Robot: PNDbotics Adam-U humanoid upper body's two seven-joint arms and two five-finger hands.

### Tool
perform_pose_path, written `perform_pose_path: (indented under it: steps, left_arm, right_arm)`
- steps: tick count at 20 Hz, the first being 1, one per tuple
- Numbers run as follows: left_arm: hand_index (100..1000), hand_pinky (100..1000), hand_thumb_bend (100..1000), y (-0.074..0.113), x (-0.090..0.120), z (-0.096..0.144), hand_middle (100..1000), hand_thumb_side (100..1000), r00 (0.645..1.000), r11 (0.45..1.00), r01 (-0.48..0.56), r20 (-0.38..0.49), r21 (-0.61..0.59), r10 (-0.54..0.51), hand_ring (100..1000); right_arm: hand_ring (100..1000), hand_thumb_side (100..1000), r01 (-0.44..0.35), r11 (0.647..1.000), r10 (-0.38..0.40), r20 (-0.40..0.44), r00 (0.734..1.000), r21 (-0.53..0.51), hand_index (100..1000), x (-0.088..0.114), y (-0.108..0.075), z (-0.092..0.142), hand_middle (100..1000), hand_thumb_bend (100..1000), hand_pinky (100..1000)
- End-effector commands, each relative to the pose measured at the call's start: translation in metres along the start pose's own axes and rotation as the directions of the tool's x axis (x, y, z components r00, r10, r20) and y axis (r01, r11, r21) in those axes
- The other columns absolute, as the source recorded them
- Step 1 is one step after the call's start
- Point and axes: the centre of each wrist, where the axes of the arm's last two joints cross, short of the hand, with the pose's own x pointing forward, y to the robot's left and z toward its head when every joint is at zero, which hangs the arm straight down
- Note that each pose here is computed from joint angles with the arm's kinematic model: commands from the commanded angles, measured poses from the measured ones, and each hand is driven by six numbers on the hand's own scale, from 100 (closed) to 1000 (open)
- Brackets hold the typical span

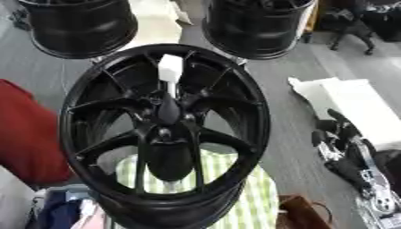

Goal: Pull the pin out of the wheel hub.

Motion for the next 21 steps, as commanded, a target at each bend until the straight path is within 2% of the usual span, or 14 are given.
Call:
perform_pose_path:
  steps: [1,8,21]
  left_arm:
    - [907,702,154,-0.004,0.021,-0.002,733,492,0.992,0.992,-0.123,0.043,0.036,0.122,677]
    - [901,697,145,-0.014,0.026,-0.002,724,486,0.973,0.973,-0.230,0.032,-0.003,0.230,669]
    - [901,700,151,-0.018,0.030,-0.001,727,495,0.964,0.965,-0.258,0.049,-0.047,0.260,672]
  right_arm:
    - [838,394,0.000,1.000,0.000,0.029,1.000,0.001,952,0.007,-0.003,-0.005,744,235,699]
    - [837,393,0.002,1.000,-0.002,0.031,1.000,0.000,952,0.007,-0.002,-0.006,744,236,699]
    - [836,391,0.004,1.000,-0.004,0.030,1.000,-0.003,952,0.006,-0.002,-0.005,743,239,699]
